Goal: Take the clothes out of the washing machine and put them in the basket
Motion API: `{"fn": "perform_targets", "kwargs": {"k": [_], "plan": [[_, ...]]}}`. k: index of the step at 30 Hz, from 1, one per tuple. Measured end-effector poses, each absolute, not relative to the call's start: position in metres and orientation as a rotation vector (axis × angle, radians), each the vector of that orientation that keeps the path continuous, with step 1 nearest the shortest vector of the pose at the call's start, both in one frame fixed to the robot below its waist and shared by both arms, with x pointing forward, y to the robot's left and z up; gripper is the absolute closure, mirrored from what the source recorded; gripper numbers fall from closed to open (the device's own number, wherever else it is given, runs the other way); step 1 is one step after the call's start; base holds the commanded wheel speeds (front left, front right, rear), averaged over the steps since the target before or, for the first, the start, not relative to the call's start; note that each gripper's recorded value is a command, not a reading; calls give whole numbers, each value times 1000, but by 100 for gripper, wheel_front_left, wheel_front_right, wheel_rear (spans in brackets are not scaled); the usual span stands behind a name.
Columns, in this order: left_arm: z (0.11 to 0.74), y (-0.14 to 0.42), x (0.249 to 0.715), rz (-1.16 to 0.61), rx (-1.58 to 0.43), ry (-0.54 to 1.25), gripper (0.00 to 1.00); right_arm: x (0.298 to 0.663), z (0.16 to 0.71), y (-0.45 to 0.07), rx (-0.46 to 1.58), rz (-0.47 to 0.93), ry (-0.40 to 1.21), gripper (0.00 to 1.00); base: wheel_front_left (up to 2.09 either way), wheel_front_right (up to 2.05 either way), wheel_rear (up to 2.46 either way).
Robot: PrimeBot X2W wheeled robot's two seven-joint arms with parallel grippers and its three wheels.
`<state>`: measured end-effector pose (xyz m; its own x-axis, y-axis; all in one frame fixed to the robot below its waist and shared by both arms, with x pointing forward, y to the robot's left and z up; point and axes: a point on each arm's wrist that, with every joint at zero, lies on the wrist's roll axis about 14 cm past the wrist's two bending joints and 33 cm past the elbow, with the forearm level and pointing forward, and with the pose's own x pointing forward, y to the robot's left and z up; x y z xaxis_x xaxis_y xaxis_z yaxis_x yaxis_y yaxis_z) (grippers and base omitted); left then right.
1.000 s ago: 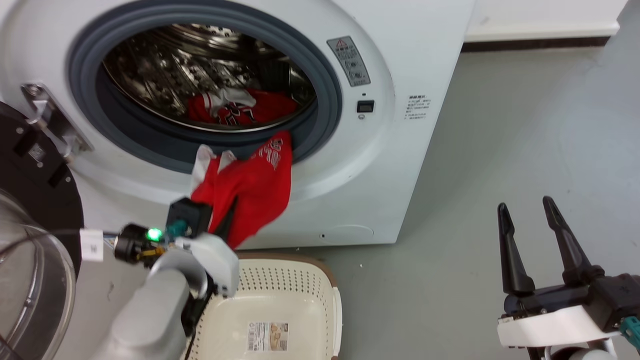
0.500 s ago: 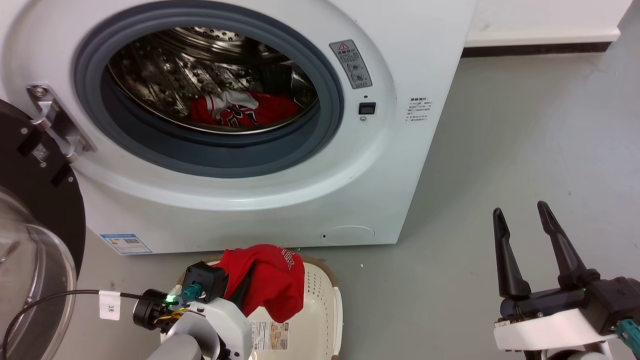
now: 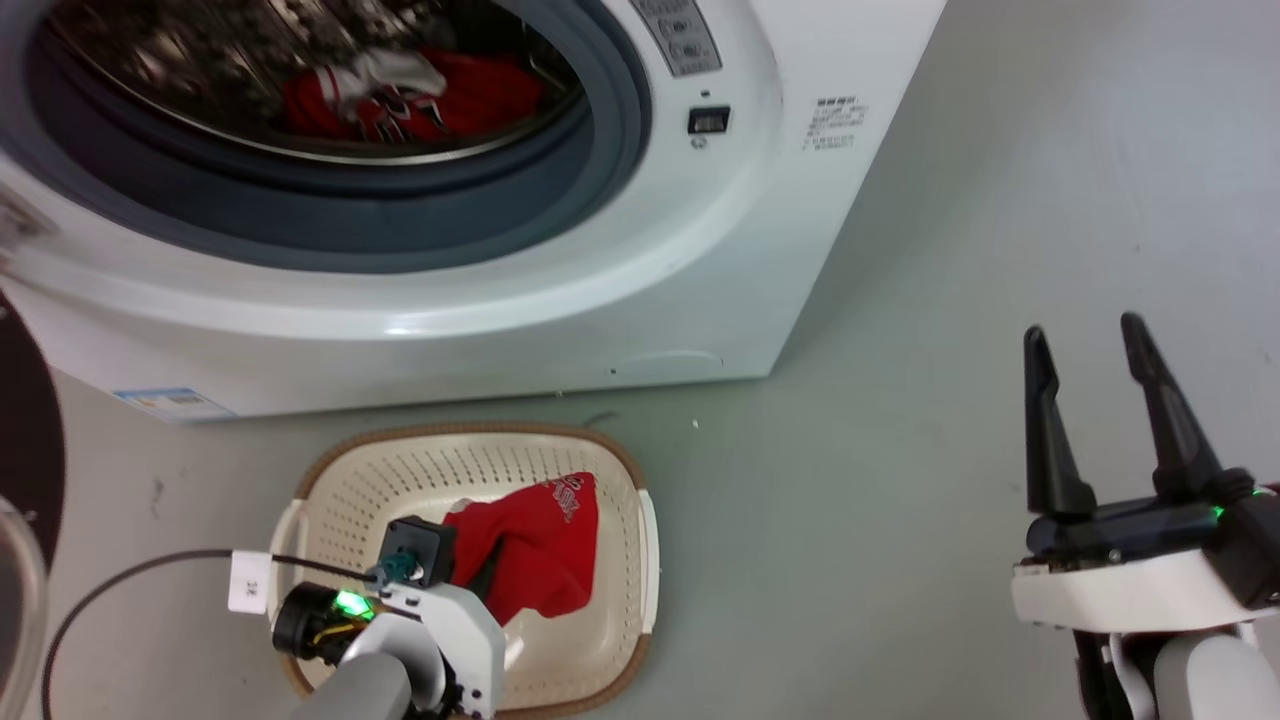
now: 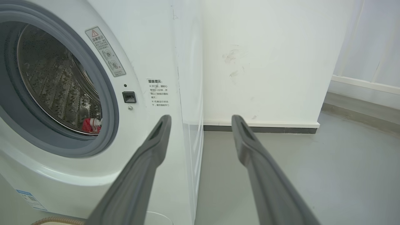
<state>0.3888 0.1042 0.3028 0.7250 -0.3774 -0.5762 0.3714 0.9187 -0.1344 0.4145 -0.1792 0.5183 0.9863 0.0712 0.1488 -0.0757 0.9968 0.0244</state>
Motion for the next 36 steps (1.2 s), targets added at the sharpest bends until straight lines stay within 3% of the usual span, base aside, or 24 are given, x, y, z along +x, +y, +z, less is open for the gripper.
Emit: {"fn": "perform_targets", "kwargs": {"k": [18,28,29,31,32,36], "plan": [[176,130,398,-530,270,1018,100,472,449,-203,2,17,-31,0,0,0,0],[128,133,396,-607,370,1145,100,490,408,-213,-10,-6,33,0,0,0,0],[124,134,395,-606,368,1157,92,490,403,-213,-10,-7,43,0,0,0,0],[119,133,391,-603,360,1177,49,490,397,-214,-11,-8,55,0,0,0,0],[118,132,390,-603,357,1185,0,491,395,-214,-11,-8,58,0,0,0,0],[121,128,390,-604,347,1181,0,493,400,-213,-9,-5,45,0,0,0,0]]}}
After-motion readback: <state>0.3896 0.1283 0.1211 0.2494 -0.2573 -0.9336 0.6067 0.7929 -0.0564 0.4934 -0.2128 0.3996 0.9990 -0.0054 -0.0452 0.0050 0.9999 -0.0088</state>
